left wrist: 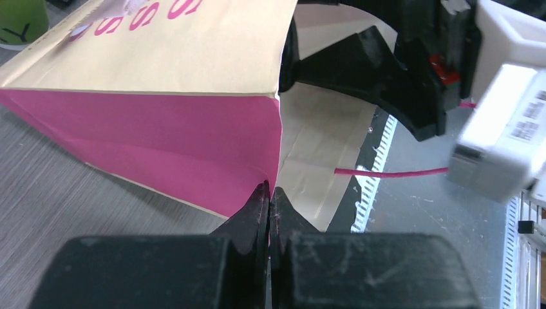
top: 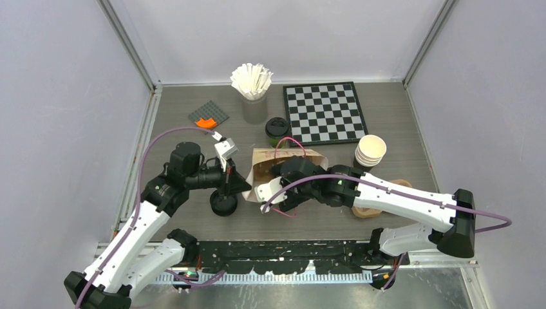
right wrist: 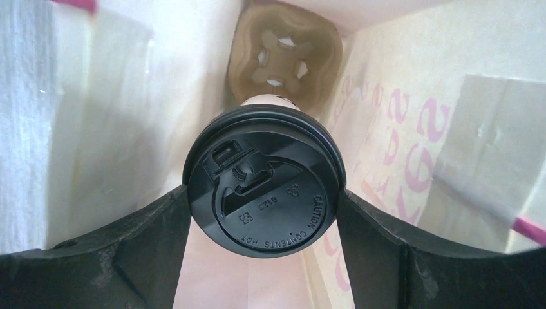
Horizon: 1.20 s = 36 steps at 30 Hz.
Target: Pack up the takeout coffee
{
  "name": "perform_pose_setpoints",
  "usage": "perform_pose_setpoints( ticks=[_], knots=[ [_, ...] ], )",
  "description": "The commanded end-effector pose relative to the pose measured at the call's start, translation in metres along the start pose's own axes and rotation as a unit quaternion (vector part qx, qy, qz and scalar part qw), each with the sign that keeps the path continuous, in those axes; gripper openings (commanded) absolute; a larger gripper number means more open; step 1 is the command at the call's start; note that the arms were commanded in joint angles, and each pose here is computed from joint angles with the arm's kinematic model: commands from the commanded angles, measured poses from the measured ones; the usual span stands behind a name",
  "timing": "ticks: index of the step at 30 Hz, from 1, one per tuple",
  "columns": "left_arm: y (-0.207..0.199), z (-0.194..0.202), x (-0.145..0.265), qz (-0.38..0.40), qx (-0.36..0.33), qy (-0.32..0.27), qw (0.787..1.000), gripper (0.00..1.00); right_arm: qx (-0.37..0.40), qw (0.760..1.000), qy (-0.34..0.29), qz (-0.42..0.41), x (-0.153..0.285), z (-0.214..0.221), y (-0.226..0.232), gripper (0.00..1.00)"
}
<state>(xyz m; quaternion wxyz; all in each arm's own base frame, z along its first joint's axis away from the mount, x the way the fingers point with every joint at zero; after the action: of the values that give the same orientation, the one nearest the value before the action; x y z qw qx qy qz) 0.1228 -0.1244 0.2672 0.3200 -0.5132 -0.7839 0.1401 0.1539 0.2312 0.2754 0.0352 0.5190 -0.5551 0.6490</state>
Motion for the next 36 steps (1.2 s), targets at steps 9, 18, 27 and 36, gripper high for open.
perform_pose_setpoints(
  ticks=[9,18,27,36],
  knots=[
    [-0.014,-0.016,0.015,-0.050,0.035,-0.025,0.998,0.30,-0.049,0.999,-0.005,0.020,0.001,-0.024,0.001,0.68],
    [-0.024,-0.010,0.026,-0.089,0.132,-0.003,0.987,0.40,-0.072,0.997,-0.014,0.039,-0.007,-0.028,-0.002,0.68],
    [-0.015,-0.008,0.014,-0.095,0.173,0.006,0.980,0.47,-0.081,0.996,-0.014,0.045,-0.015,-0.029,0.002,0.68],
    [-0.011,-0.011,0.011,-0.103,0.165,0.006,0.981,0.37,-0.086,0.995,-0.003,0.048,-0.016,-0.024,0.009,0.68]
  ],
)
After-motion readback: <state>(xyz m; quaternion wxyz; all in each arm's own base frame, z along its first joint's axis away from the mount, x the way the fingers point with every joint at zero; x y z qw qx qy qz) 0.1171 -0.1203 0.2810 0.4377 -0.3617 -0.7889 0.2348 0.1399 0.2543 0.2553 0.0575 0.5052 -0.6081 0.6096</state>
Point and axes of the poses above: each gripper's point midway between its finger pads, its own x axis back along the fingers, its own y axis along the line the jaws close on, z = x × y, the point moved 10 cm from there along x, back along the fingers, and after that the axes turned 11 degrees about x, right-handed, at the moved point
